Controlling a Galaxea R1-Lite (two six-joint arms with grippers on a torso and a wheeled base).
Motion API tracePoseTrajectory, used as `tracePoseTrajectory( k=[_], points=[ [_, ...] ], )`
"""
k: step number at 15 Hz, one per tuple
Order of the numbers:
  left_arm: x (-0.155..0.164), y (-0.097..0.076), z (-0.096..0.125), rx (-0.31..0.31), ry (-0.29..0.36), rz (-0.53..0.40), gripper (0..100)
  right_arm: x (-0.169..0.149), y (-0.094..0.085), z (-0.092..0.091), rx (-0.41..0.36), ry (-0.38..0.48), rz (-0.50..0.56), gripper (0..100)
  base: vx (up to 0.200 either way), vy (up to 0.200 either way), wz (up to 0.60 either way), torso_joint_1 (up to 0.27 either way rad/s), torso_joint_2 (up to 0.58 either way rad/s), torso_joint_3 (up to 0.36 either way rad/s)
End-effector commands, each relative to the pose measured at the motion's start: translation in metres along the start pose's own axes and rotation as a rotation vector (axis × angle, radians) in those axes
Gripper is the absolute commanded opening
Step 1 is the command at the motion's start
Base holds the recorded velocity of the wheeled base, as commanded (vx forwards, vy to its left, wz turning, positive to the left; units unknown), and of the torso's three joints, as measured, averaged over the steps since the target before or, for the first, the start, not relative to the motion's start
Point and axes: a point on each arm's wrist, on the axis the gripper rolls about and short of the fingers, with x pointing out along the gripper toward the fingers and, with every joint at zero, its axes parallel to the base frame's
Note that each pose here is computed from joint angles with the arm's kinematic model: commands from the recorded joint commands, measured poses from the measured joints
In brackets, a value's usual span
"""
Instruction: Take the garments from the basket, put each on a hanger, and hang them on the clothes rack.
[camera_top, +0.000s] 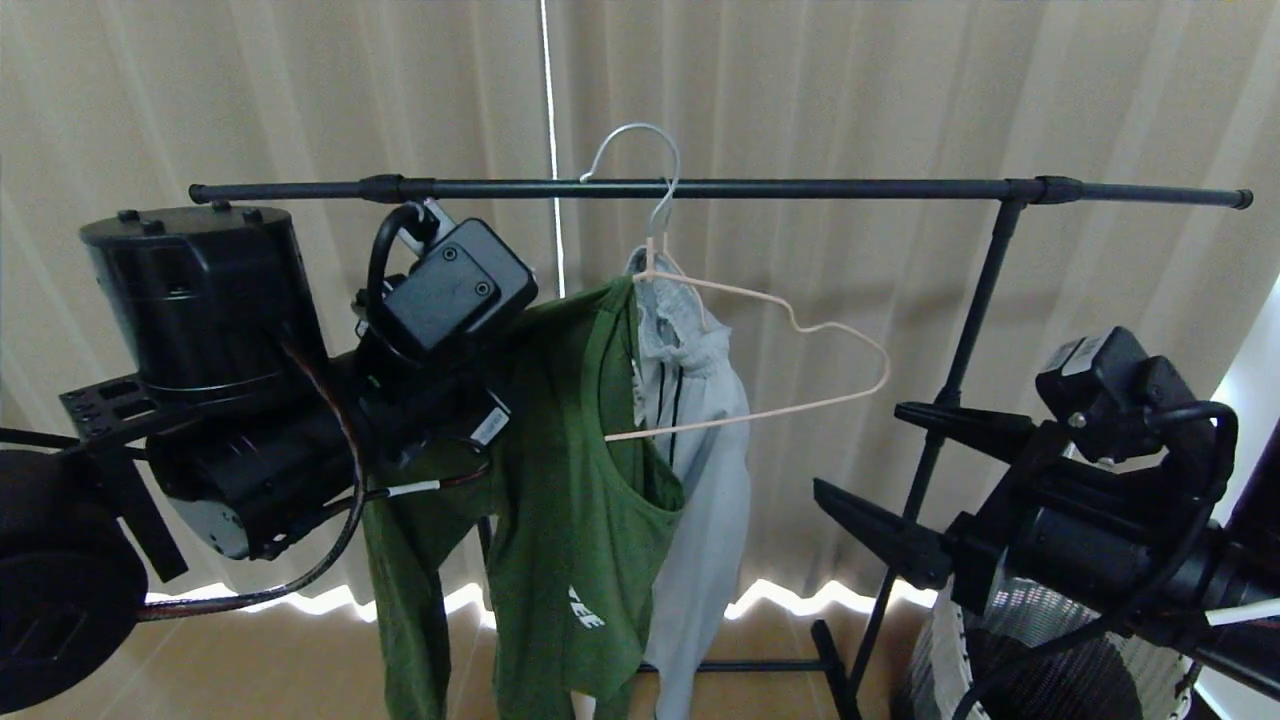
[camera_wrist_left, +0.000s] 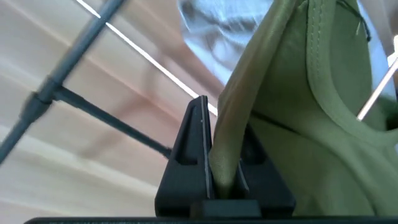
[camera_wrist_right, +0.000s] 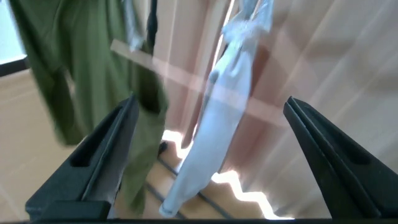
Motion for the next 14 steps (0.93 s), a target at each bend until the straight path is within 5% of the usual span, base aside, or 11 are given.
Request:
tracePoseTrajectory(
  k=[1, 7, 14],
  points=[
    [-0.001, -0.001, 0.003, -0.003, -0.02, 0.002, 0, 0.007, 0.006, -0.008, -0.002, 0.041, 0.028, 100, 0.0, 0.0, 0.0, 0.0, 0.0, 0.0],
    [-0.006, -0.003, 0.029, -0.03, -0.156, 0.029, 0, 0.039, 0.015, -0.019, -0.011, 0.028, 0.048, 100, 0.0, 0.0, 0.0, 0.0, 0.0, 0.0],
    [-0.011, -0.009, 0.041, -0.041, -0.221, 0.019, 0, 0.058, 0.009, -0.027, -0.008, 0.037, -0.02, 100, 0.0, 0.0, 0.0, 0.0, 0.0, 0.0]
  ],
)
